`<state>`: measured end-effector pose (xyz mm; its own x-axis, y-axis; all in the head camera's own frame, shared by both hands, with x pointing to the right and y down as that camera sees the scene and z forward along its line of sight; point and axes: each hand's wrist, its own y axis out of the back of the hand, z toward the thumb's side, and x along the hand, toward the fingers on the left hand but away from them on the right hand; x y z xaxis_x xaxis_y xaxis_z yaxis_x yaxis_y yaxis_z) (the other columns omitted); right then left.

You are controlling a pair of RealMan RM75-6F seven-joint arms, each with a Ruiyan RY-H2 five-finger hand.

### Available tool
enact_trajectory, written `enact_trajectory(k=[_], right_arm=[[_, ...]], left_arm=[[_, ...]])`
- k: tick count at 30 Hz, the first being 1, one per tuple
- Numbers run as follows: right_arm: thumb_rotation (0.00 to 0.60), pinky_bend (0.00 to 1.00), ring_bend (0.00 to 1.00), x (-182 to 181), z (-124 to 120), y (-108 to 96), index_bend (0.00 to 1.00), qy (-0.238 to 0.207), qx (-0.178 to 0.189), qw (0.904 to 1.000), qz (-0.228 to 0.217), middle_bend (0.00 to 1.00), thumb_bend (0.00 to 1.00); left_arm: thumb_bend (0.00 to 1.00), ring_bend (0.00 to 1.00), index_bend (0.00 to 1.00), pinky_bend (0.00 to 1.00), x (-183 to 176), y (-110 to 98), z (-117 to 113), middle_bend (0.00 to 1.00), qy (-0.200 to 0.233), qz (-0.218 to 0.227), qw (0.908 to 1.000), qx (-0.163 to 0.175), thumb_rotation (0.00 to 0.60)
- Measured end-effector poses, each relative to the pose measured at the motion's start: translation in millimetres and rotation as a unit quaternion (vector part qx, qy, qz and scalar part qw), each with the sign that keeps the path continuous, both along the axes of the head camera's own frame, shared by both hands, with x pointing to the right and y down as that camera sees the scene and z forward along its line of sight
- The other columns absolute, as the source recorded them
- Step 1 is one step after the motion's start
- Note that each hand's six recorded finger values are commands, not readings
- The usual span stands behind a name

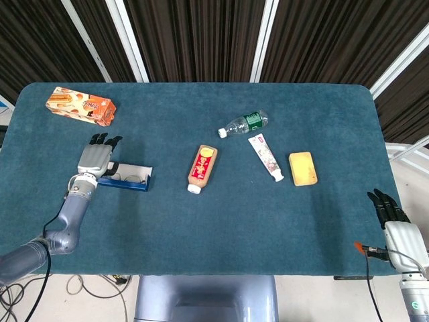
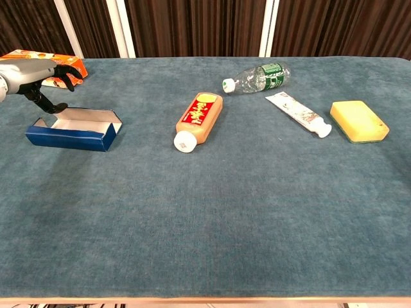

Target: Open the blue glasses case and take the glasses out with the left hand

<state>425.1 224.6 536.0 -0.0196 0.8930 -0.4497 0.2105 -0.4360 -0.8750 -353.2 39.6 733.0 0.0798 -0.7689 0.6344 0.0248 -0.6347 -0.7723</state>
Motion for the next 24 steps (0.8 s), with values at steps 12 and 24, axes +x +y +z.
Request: enact_trajectory(k=[12,24], right_arm=[[0.6,0.19,0.0,0.6,-2.0,0.4,0.0,-0.002,0.003,1.0,-0.001,0.0,0.16],[0.6,0.19,0.0,-0.9,-3.2,1.0,0.0,-0.006,0.004,1.0,-0.005,0.0,0.16]], left_arm=[[0.35,0.0,0.09,0.09,-2.4,24.8,-37.9,0.16,0.035,0.012,0.9993,0.003,0.6],[0.36,0.74,0.1,0.83,-26.4,59.4,-71.9,0.86,-0.006,0.052,0.9985,-0.015,0.6]])
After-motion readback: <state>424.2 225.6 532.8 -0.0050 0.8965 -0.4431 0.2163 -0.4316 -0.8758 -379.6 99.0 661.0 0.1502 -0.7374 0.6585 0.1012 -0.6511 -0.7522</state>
